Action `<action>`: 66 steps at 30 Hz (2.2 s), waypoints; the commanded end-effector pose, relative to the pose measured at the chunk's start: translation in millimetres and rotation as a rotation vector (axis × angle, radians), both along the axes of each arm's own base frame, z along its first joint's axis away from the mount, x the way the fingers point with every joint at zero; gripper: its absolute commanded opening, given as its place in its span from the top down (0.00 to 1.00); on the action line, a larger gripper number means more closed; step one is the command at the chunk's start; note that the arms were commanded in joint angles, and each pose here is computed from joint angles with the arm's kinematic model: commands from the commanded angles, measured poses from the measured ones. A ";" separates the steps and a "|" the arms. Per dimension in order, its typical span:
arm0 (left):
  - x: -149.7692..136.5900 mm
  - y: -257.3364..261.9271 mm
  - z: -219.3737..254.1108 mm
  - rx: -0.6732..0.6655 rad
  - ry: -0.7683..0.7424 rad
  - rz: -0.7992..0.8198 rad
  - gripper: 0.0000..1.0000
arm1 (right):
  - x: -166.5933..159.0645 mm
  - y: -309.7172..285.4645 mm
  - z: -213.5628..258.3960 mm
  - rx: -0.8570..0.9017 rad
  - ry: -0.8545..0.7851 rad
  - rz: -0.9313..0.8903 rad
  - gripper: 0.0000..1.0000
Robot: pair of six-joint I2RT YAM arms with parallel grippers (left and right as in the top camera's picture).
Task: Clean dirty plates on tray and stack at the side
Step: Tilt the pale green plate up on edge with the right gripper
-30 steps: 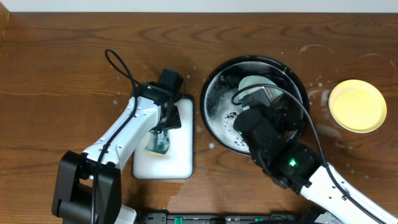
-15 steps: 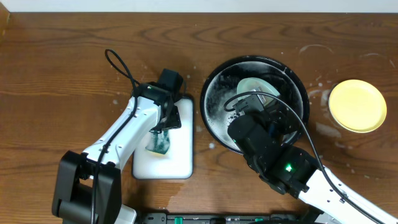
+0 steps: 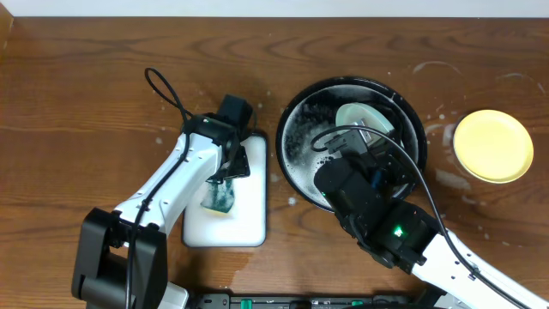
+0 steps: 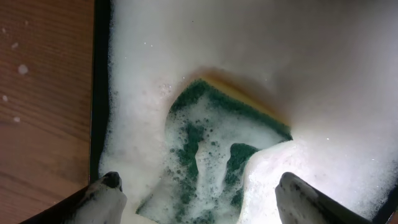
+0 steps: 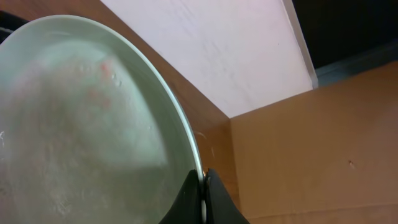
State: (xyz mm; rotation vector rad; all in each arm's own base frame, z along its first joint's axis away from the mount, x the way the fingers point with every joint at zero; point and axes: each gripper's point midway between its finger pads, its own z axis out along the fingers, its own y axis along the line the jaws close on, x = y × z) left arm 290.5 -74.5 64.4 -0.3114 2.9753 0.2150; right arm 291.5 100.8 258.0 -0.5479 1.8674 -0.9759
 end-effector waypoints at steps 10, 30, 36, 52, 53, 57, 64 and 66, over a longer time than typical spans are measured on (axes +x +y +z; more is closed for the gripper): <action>-1.4 1.9 -1.0 0.005 0.006 -0.002 0.19 | -2.1 -3.1 8.7 -0.004 -0.032 -0.021 0.99; -1.4 1.9 -1.0 0.005 0.006 -0.002 0.19 | -1.8 -2.8 9.0 -0.001 -0.035 -0.021 0.99; -1.4 1.9 -1.0 0.004 0.006 -0.002 0.19 | -1.6 -2.5 9.3 0.002 -0.037 -0.021 0.99; -1.4 1.9 -1.0 0.004 0.006 -0.002 0.18 | -1.0 -2.6 10.0 0.008 -0.042 -0.023 0.99; -1.4 1.9 -1.0 0.004 0.006 -0.002 0.18 | -1.0 -2.8 10.0 0.008 -0.042 -0.024 0.99; -1.4 1.9 -1.0 0.004 0.006 -0.002 0.18 | -1.0 -2.9 10.0 0.007 -0.041 -0.024 0.99; -1.4 1.9 -1.0 0.004 0.006 -0.002 0.18 | -1.0 -2.9 10.0 0.013 -0.044 -0.026 0.99; -1.4 1.9 -1.0 0.004 0.006 -0.002 0.18 | -1.0 -2.9 10.0 0.014 -0.044 -0.025 0.99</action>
